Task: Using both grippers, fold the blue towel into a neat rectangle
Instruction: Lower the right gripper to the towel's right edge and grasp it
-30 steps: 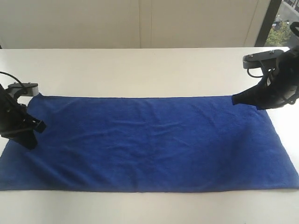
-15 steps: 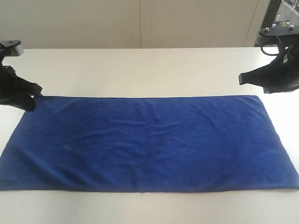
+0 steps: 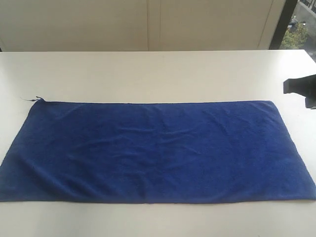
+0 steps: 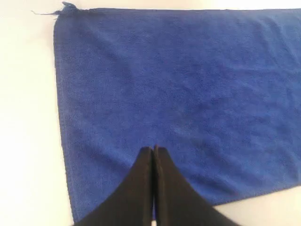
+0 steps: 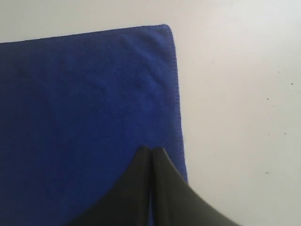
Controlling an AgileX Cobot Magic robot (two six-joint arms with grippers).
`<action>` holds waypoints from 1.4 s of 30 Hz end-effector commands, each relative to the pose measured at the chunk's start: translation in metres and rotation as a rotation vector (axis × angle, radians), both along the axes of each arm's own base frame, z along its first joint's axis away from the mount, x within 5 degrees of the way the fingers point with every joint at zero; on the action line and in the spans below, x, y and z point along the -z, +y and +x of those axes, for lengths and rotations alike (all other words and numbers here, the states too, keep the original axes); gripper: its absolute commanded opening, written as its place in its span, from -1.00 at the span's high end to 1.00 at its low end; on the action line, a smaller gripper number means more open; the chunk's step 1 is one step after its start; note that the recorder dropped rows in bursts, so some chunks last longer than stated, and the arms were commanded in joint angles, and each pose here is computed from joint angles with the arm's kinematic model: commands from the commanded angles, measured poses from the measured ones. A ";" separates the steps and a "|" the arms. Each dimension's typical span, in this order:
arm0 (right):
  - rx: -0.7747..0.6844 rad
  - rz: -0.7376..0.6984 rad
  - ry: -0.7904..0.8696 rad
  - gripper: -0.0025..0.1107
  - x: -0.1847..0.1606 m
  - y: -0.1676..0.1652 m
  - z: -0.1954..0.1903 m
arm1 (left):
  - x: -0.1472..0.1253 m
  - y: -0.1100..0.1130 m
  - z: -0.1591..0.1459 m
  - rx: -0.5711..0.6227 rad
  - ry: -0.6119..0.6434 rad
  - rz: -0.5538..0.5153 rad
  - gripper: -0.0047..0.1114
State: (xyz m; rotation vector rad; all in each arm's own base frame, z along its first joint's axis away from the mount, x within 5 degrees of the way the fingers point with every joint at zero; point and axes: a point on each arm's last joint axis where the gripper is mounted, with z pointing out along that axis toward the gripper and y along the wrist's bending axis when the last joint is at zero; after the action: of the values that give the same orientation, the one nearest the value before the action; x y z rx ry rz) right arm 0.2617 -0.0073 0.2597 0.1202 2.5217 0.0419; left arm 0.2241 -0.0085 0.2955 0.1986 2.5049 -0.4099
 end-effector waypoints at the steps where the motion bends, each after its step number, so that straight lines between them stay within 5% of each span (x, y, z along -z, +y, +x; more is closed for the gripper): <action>1: -0.001 0.001 -0.030 0.96 -0.007 0.000 -0.029 | -0.013 -0.007 -0.040 0.041 -0.052 -0.007 0.92; 10: -0.001 0.001 -0.045 0.96 -0.001 0.002 -0.062 | -0.025 -0.016 -0.110 0.024 -0.223 0.004 0.92; 16: 0.000 0.000 -0.052 0.96 0.003 0.002 -0.064 | -0.021 -0.007 -0.136 -0.058 -0.246 0.137 0.92; 28: 0.005 0.001 -0.037 0.96 0.015 0.001 -0.054 | -0.019 -0.002 -0.145 -0.100 -0.224 0.189 0.92; 35: 0.013 0.009 0.080 0.95 0.042 -0.002 0.001 | -0.019 -0.002 -0.145 -0.101 -0.227 0.189 0.92; 42: 0.022 0.010 0.185 0.34 0.075 -0.007 0.045 | -0.019 -0.002 -0.145 -0.101 -0.227 0.189 0.92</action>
State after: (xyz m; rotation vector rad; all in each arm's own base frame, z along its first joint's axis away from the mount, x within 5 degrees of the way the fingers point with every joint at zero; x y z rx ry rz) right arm 0.2981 -0.0099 0.1905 0.1532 2.6963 0.0447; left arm 0.0810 -0.0097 0.3156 0.1926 2.3098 -0.0923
